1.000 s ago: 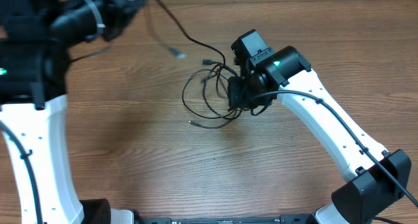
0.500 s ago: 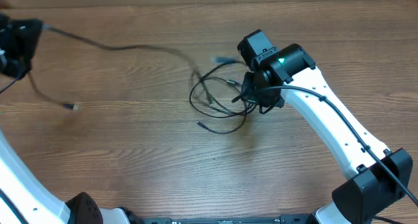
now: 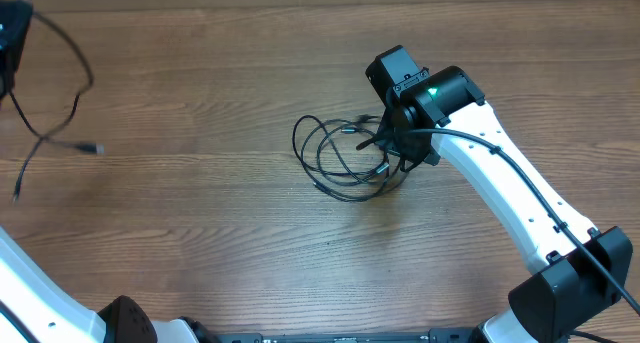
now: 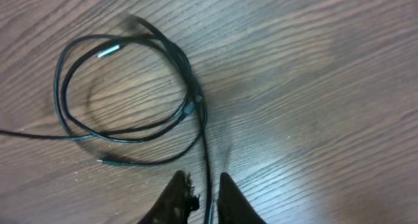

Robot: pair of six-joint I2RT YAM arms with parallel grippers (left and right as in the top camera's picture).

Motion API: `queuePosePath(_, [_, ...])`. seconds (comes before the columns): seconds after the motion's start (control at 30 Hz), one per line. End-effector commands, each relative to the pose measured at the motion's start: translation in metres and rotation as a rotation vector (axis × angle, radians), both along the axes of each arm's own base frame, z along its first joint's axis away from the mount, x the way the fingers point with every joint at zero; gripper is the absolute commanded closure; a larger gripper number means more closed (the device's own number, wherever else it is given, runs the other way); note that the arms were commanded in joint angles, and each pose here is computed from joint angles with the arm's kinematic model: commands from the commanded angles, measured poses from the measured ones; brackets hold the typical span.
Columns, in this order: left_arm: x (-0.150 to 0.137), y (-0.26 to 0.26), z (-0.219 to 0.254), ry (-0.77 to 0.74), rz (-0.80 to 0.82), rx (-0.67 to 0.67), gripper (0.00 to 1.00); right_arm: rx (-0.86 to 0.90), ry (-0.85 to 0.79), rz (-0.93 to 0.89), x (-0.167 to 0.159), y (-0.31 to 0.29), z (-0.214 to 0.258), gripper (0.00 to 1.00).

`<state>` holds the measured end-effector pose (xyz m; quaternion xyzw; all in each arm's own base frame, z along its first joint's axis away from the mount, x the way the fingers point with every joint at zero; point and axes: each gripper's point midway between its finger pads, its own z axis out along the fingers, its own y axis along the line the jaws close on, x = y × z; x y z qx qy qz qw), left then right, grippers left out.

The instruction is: Untangle cables

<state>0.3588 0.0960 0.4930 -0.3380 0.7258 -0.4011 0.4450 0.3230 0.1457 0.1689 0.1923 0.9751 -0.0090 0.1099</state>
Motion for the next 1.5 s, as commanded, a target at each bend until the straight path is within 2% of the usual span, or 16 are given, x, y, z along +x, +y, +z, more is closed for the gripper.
queuePosePath(0.0, [-0.018,-0.041,0.039,-0.134,-0.211,-0.049,0.96,0.066,0.027,0.007,-0.002,0.013,-0.005,0.79])
queuePosePath(0.03, [-0.017,-0.039,0.039,-0.132,-0.201,-0.046,0.96,0.074,0.030,0.009,-0.003,0.015,-0.005,0.74])
queuePosePath(0.07, [-0.016,-0.038,0.038,-0.129,-0.193,-0.044,0.96,0.082,0.035,0.013,-0.003,0.017,-0.005,0.61])
queuePosePath(0.13, [-0.014,-0.035,0.036,-0.124,-0.180,-0.043,0.96,0.098,0.047,0.020,-0.006,0.021,-0.006,0.28])
queuePosePath(0.2, [-0.010,-0.029,0.034,-0.106,-0.141,-0.058,0.96,0.107,0.054,0.026,-0.008,0.024,-0.006,0.13])
queuePosePath(0.27, [-0.004,-0.019,0.030,-0.080,-0.084,-0.086,0.96,0.123,0.062,0.036,-0.010,0.029,-0.006,0.08])
queuePosePath(0.43, [0.017,-0.009,0.021,-0.045,-0.010,-0.125,0.96,0.136,0.066,0.075,-0.016,0.043,-0.007,0.06])
queuePosePath(0.53, [0.046,-0.012,0.025,-0.097,-0.023,-0.084,0.96,0.141,0.054,0.108,-0.015,0.058,-0.011,0.05])
queuePosePath(0.6, [0.083,-0.010,0.038,-0.192,-0.018,-0.097,0.96,0.138,0.060,0.128,-0.017,0.066,-0.016,0.04])
queuePosePath(0.77, [0.147,-0.003,0.032,-0.250,0.033,-0.247,0.96,0.128,0.076,0.160,-0.023,0.077,-0.023,0.00])
queuePosePath(0.9, [0.199,0.005,-0.025,-0.159,0.051,-0.336,0.96,0.127,0.078,0.178,-0.026,0.081,-0.023,0.00])
queuePosePath(1.07, [0.225,0.037,-0.078,-0.091,0.096,-0.314,0.96,0.100,0.111,0.207,-0.034,0.076,-0.025,0.00])
queuePosePath(1.2, [0.221,0.085,-0.116,-0.029,0.157,-0.259,0.96,0.082,0.141,0.204,-0.041,0.070,-0.026,0.00])
queuePosePath(1.3, [0.203,0.128,-0.151,0.078,0.254,-0.250,0.89,0.079,0.146,0.203,-0.042,0.070,-0.026,0.00])
queuePosePath(1.33, [0.196,0.140,-0.162,0.110,0.281,-0.240,0.81,0.079,0.146,0.203,-0.042,0.070,-0.026,0.00])
queuePosePath(1.47, [0.160,0.186,-0.199,0.237,0.364,-0.131,0.34,0.083,0.139,0.204,-0.040,0.071,-0.026,0.00])
